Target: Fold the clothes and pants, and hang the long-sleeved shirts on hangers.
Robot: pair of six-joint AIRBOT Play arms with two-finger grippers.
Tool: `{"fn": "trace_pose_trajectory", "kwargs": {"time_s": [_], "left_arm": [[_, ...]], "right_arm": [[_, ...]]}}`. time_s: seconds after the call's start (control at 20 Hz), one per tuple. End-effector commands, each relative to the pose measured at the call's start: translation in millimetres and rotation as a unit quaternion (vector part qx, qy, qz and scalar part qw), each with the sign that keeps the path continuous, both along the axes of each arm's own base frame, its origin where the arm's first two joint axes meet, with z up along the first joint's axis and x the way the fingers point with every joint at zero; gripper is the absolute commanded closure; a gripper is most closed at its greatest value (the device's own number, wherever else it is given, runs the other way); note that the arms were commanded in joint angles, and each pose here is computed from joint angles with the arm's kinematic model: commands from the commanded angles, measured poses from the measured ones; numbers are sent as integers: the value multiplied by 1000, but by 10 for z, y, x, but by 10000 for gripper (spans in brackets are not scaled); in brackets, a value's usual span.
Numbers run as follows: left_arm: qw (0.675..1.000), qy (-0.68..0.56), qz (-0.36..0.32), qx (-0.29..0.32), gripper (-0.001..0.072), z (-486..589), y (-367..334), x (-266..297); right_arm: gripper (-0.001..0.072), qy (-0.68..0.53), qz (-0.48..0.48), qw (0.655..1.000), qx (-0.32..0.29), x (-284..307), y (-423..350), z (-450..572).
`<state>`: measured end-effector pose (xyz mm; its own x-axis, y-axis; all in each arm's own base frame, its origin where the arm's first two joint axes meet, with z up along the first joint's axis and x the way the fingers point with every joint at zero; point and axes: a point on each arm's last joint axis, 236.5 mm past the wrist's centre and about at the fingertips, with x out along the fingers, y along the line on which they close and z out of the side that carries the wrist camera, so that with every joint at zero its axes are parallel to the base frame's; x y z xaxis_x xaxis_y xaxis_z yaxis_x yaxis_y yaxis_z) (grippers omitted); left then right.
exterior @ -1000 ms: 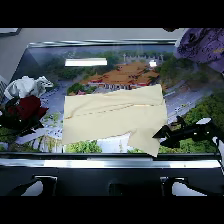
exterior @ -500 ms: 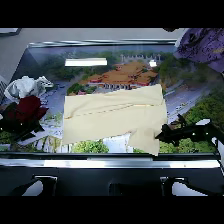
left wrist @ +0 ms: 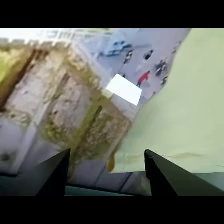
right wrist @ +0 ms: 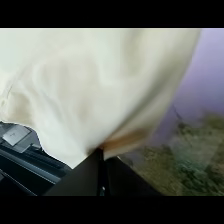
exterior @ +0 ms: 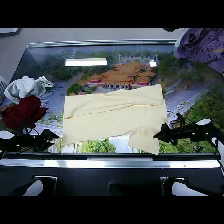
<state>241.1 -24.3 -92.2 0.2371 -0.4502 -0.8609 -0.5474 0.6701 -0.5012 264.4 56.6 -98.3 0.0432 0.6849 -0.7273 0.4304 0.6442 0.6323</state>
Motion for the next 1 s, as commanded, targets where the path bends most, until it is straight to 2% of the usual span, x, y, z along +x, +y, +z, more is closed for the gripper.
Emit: {"fn": "trace_pose_trajectory", "kwargs": {"time_s": [0.0,0.2,0.55,0.65,0.7,0.75,0.85,0.9,0.95], "left_arm": [[999,-13,14,-29,174,-32,-103,49],[998,-16,11,-52,174,-39,-204,91],[996,32,-41,-75,174,-241,-530,-62],[996,32,-44,-76,193,-241,-544,-68],[995,33,-45,-77,272,-238,-549,-75],[995,34,-48,-78,384,-234,-557,-84],[995,34,-53,-80,523,-226,-568,-97],[994,32,-60,-82,644,-221,-577,-108],[994,33,-63,-84,689,-211,-584,-120]], "right_arm": [[684,-8,-1,1000,6,28,21,24],[684,-9,3,1000,8,20,28,30],[684,-4,8,1000,17,-12,59,58],[684,-4,8,1000,17,-13,59,59],[684,-4,8,1000,17,-13,59,59],[684,-4,8,1000,17,-14,60,59],[684,-4,9,1000,19,-20,64,66],[684,-2,10,1000,20,-29,70,72],[684,0,13,1000,23,-45,81,82]]}}
